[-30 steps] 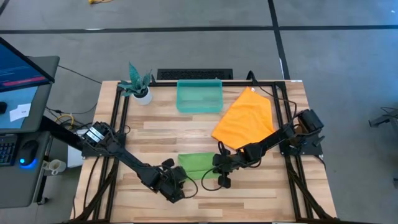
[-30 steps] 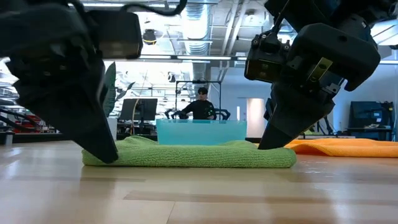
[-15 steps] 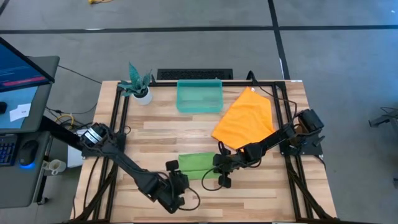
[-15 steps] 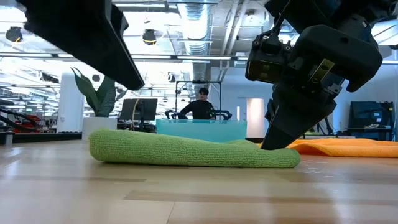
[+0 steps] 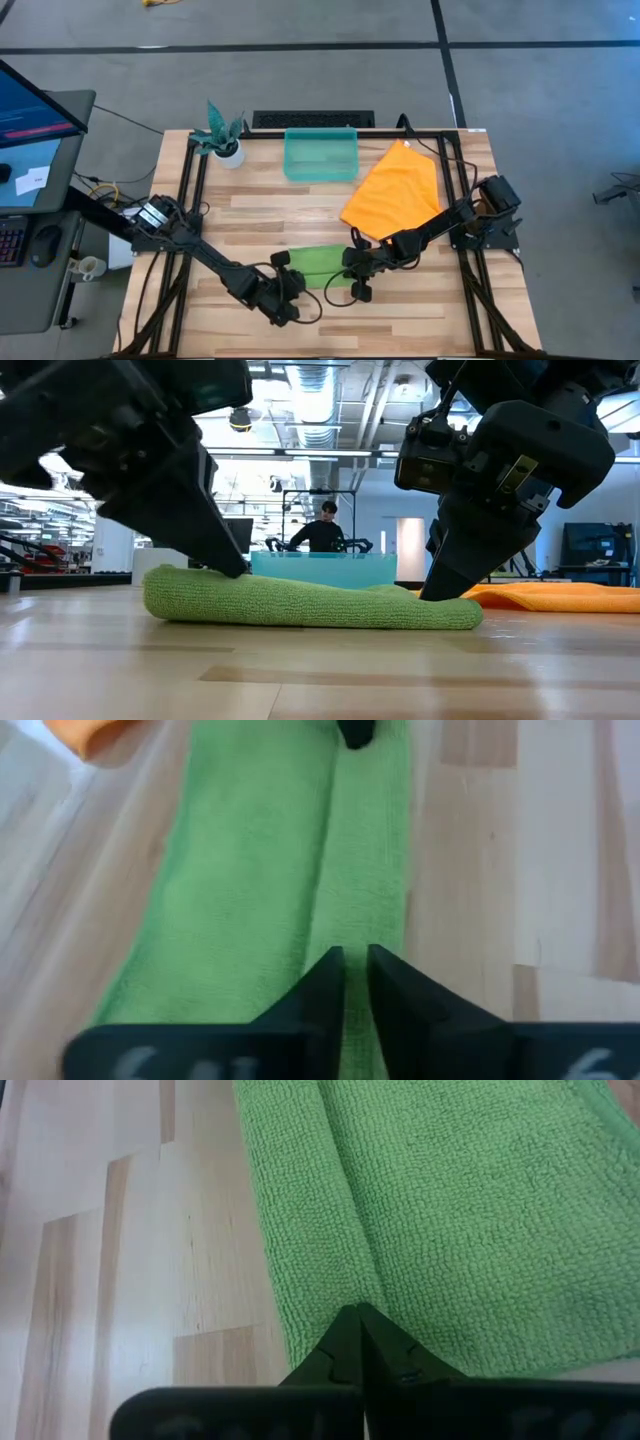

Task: Roll microfiber towels into tight, uniform cylinder then place into a basket
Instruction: Roll the green towel

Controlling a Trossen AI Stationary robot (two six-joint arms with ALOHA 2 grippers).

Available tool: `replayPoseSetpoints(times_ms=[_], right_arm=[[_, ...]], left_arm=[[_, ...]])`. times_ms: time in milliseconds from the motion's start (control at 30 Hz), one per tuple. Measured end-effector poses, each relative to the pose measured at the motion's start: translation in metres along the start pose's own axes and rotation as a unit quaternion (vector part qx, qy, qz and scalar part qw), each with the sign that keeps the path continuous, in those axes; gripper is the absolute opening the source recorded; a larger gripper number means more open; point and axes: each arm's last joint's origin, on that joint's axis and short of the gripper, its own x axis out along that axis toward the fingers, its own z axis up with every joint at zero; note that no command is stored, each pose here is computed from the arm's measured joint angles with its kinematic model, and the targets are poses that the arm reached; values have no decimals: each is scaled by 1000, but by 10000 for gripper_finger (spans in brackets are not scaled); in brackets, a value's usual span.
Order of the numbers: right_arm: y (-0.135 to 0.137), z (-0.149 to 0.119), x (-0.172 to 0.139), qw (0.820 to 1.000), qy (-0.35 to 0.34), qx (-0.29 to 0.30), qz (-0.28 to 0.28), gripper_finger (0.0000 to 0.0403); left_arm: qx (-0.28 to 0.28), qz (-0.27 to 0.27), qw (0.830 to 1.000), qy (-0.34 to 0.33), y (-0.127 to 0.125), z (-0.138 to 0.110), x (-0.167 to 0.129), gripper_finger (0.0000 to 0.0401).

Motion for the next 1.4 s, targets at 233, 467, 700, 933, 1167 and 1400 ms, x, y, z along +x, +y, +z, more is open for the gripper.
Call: replayPoseSetpoints(times_ms=[233,467,700,933,1167,1400], right_arm=[[0,0,0,1000,0,0,0,12],[0,0,0,1000,1,1,0,12],[-1,0,0,1000,1,11,-1,34],[-3,2,0,1000,2,29,3,91],[-5,3,0,999,6,31,10,143],[-8,5,-2,999,19,38,35,153]], left_arm=[[-30,0,999,25,6,-14,5,7],[-64,5,997,37,11,-25,8,1],[-73,-7,996,41,11,-26,8,1],[-78,-9,996,43,11,-26,9,0],[-99,-13,994,50,11,-27,9,0],[-102,-13,993,52,11,-27,9,0]])
